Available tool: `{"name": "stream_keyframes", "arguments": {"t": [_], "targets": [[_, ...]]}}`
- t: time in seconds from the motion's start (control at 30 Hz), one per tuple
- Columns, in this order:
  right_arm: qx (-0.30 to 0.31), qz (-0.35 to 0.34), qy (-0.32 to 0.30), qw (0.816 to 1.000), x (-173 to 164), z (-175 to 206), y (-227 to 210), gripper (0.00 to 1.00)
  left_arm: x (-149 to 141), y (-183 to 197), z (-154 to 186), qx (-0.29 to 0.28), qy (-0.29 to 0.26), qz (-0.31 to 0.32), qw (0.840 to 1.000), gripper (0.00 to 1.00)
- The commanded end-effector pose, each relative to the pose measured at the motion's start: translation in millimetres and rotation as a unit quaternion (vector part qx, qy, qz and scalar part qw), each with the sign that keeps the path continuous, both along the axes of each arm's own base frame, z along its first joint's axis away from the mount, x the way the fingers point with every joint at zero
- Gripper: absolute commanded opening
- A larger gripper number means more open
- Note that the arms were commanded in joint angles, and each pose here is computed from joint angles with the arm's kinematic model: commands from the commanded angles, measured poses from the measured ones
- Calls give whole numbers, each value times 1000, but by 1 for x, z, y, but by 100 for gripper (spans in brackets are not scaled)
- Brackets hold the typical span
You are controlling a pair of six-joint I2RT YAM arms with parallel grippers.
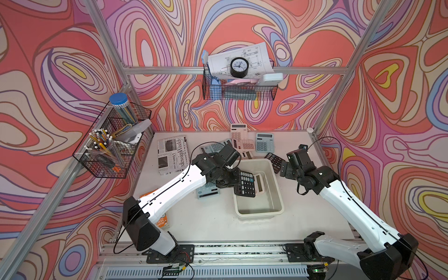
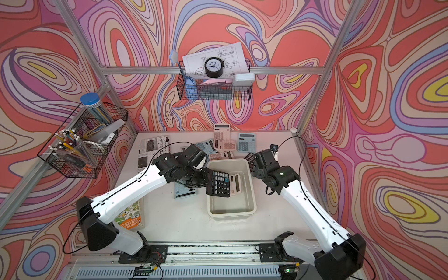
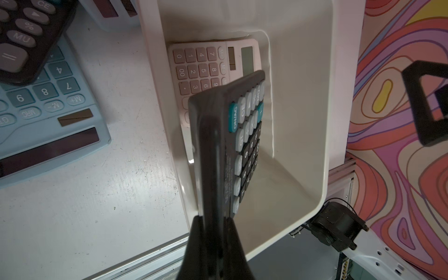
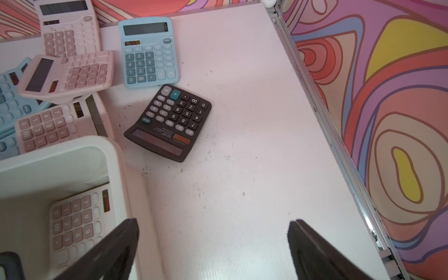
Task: Put the calculator in the storage box
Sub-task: Adjust the calculator in the storage box.
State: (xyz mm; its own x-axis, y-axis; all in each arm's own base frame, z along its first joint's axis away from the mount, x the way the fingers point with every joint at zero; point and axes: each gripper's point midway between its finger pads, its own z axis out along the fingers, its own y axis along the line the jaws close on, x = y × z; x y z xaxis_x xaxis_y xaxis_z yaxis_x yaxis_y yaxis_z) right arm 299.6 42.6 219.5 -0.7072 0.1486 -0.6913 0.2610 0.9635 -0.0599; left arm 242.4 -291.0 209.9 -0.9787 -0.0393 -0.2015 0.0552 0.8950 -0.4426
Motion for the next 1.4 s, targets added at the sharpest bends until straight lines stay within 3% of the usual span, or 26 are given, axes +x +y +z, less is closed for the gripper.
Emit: {"name": "stream_keyframes", "arguments": {"t": [0.0,0.43,0.93,1.37], "targets": [[13,9,-3,1000,0,-3,4,98,15,-14,3,-7,-18,10,1000,0],[18,18,8,1000,3,-9,8,98,31,-46,-48,13,28,3,1000,0],[17,18,13,1000,1,-11,8,98,32,-71,-57,-34,49,-9,998,0],[19,19,11,1000,-1,-8,8,98,28,-29,-33,-2,17,22,1000,0]]}}
